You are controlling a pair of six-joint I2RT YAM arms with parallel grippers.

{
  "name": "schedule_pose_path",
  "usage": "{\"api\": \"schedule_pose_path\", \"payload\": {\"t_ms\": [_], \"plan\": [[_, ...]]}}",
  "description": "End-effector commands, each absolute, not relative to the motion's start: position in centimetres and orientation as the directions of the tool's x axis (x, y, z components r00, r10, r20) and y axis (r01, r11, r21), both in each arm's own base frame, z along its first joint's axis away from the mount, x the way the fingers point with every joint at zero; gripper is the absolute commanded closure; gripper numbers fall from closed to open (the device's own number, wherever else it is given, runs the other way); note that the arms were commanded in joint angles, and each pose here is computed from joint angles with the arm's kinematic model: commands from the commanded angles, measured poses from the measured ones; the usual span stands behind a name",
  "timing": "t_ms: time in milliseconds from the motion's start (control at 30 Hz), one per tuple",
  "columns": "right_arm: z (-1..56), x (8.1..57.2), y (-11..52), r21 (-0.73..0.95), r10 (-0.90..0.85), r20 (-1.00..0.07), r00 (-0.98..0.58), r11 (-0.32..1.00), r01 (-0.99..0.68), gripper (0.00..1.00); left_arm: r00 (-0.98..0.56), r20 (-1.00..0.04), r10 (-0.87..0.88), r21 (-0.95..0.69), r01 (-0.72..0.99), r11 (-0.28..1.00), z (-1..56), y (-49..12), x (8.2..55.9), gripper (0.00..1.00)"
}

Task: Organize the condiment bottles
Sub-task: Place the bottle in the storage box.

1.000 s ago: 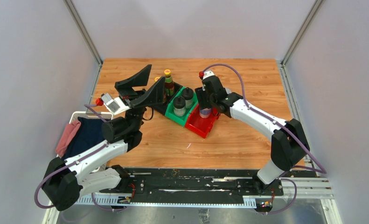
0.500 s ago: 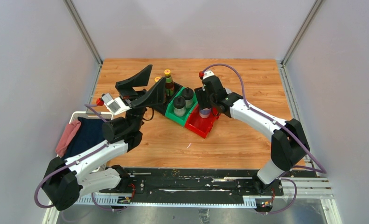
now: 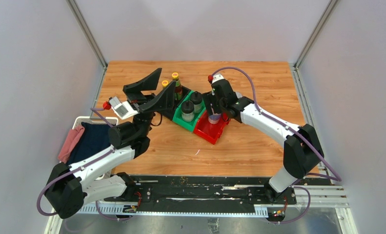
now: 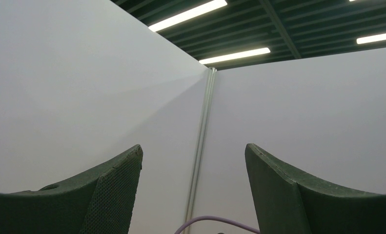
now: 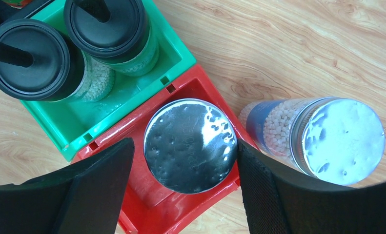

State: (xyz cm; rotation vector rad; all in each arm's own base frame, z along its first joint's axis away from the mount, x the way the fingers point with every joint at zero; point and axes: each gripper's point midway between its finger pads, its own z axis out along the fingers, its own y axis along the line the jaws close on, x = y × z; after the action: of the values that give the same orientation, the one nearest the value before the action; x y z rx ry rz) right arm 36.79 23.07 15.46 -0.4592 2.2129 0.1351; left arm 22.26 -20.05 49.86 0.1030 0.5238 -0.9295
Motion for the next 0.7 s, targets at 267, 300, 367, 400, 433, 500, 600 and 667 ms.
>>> {"api": "schedule_pose_path", "payload": {"t_ms": [267,300,367,400,433,500,600,667], "plan": [[16.6,36.9,21.5,-0.1,-0.286,-0.775,-0.564,0.936,-0.337,0.57,0.491,-0.442,-0.75,-0.121,0.796,0.593,50.8,-19.9,21.4,0.2],[16.5,36.9,21.5,-0.102,-0.287,-0.773,-0.566,0.937,-0.335,0.62,0.492,-0.443,-0.75,-0.12,0.796,0.593,50.7,-19.9,21.4,0.2],[16.5,36.9,21.4,-0.103,-0.285,-0.771,-0.57,0.938,-0.331,0.69,0.494,-0.441,-0.75,-0.119,0.796,0.594,50.8,-19.9,21.3,0.2],[16.4,36.9,21.4,-0.105,-0.286,-0.769,-0.572,0.939,-0.329,0.73,0.493,-0.443,-0.748,-0.119,0.795,0.595,50.7,-19.9,21.4,0.2],[16.4,36.9,21.3,-0.107,-0.287,-0.768,-0.573,0.939,-0.327,0.75,0.494,-0.443,-0.748,-0.118,0.795,0.595,50.7,-19.9,21.4,0.2],[16.4,36.9,21.2,-0.112,-0.289,-0.765,-0.575,0.94,-0.322,0.77,0.493,-0.444,-0.748,-0.119,0.795,0.595,50.7,-20.0,21.4,0.2],[16.6,36.7,20.8,-0.12,-0.289,-0.765,-0.575,0.942,-0.315,0.79,0.493,-0.443,-0.749,-0.12,0.795,0.594,50.7,-19.9,21.4,0.2],[16.8,36.6,20.6,-0.123,-0.291,-0.766,-0.573,0.942,-0.313,0.79,0.49,-0.444,-0.75,-0.12,0.797,0.592,50.7,-20.0,21.4,0.2]]}}
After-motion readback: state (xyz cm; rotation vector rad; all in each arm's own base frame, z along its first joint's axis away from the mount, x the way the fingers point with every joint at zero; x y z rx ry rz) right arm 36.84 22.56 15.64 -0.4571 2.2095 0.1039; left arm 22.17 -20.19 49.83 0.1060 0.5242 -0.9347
